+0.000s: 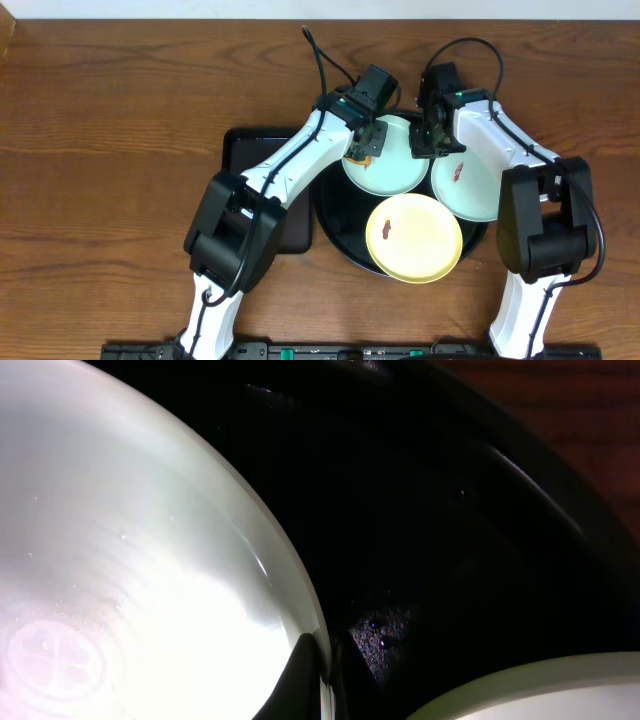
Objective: Clean dirty plates on tray and stack at the side
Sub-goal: 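Scrub the upper plate's stain with the sponge while right gripper holds plate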
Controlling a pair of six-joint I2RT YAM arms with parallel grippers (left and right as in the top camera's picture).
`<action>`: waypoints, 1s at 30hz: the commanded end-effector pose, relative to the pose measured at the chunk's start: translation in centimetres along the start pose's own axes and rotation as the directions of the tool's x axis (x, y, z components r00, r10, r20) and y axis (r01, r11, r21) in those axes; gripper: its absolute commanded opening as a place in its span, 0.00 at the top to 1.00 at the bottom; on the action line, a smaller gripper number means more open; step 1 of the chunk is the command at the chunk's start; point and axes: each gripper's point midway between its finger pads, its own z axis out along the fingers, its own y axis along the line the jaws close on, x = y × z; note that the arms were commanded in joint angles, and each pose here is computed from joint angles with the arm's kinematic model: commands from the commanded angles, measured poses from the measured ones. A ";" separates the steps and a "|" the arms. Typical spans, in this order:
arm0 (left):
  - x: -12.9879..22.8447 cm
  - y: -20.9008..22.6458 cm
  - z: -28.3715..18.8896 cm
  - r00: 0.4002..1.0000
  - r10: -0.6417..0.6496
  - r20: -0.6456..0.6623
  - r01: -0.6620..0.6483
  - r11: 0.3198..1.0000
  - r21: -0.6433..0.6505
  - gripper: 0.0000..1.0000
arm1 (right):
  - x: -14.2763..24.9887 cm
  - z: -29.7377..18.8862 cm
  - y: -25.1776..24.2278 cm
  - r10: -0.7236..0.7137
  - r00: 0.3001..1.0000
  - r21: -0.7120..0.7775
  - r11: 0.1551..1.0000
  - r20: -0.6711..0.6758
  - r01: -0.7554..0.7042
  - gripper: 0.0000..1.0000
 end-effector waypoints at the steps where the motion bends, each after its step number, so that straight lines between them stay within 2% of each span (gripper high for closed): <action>1: 1.0 0.6 1.8 0.999 -0.003 -0.032 0.002 1.000 -0.030 0.93 | 0.1 0.0 0.0 -0.008 1.000 0.006 1.000 -0.003 0.008 0.99; 30: 4.1 1.4 6.1 0.991 -0.002 -0.132 -0.007 0.998 -0.063 0.92 | 0.1 0.0 0.0 -0.008 1.000 0.006 1.000 -0.003 0.008 0.99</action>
